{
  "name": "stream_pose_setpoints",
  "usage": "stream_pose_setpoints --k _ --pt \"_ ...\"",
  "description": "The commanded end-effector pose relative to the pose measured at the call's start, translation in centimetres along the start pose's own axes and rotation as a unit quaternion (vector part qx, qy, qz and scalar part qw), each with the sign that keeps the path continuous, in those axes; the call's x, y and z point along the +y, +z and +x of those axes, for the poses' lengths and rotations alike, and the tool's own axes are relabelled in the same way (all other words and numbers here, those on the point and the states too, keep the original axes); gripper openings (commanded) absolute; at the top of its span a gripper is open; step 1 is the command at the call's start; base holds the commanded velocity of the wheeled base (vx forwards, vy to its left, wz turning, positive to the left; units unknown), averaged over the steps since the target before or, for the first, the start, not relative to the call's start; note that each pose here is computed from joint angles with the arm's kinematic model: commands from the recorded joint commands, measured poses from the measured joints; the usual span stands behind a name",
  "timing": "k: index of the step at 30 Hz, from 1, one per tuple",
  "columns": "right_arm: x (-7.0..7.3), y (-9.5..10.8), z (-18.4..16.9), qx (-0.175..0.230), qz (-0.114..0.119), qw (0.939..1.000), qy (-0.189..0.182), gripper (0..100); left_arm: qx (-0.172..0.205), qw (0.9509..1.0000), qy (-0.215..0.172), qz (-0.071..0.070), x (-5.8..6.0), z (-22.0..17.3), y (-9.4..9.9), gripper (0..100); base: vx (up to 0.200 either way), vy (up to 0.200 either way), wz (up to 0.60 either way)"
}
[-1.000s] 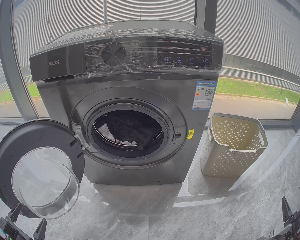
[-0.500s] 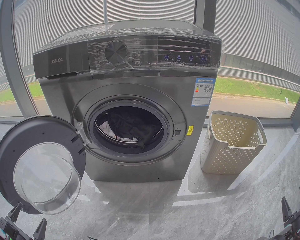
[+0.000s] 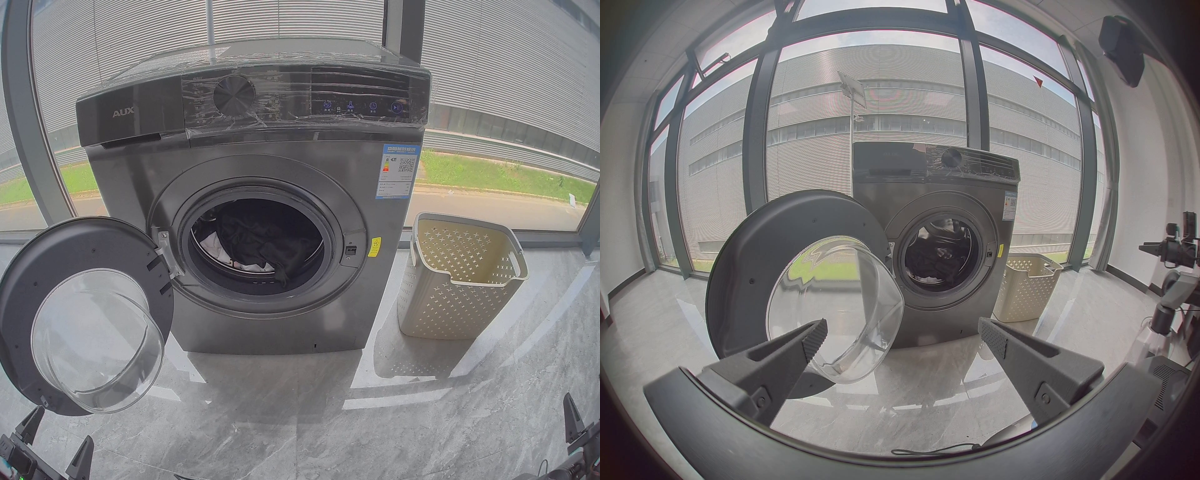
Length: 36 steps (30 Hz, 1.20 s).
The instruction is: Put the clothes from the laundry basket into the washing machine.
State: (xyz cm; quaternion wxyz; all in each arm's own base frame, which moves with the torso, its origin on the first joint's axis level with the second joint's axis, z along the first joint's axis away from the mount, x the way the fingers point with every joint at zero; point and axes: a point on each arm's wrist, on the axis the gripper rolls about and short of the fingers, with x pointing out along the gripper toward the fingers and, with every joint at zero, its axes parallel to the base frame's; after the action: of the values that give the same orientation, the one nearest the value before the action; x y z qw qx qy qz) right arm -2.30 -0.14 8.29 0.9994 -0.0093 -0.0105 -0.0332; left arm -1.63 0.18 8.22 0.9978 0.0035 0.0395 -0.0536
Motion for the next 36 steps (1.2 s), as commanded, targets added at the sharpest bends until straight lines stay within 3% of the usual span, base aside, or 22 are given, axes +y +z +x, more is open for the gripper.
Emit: stream_pose_setpoints --k 1,36 --pt "-0.01 -0.03 -0.14 -0.008 0.000 1.0000 0.001 100 0.009 1.0000 0.000 0.000 0.00 0.13 -0.45 100 0.000 0.200 0.00" --pt "-0.01 -0.01 -0.14 -0.009 0.000 1.0000 0.000 100 0.009 1.0000 0.001 0.000 0.00 0.13 -0.45 100 0.000 0.189 0.00"
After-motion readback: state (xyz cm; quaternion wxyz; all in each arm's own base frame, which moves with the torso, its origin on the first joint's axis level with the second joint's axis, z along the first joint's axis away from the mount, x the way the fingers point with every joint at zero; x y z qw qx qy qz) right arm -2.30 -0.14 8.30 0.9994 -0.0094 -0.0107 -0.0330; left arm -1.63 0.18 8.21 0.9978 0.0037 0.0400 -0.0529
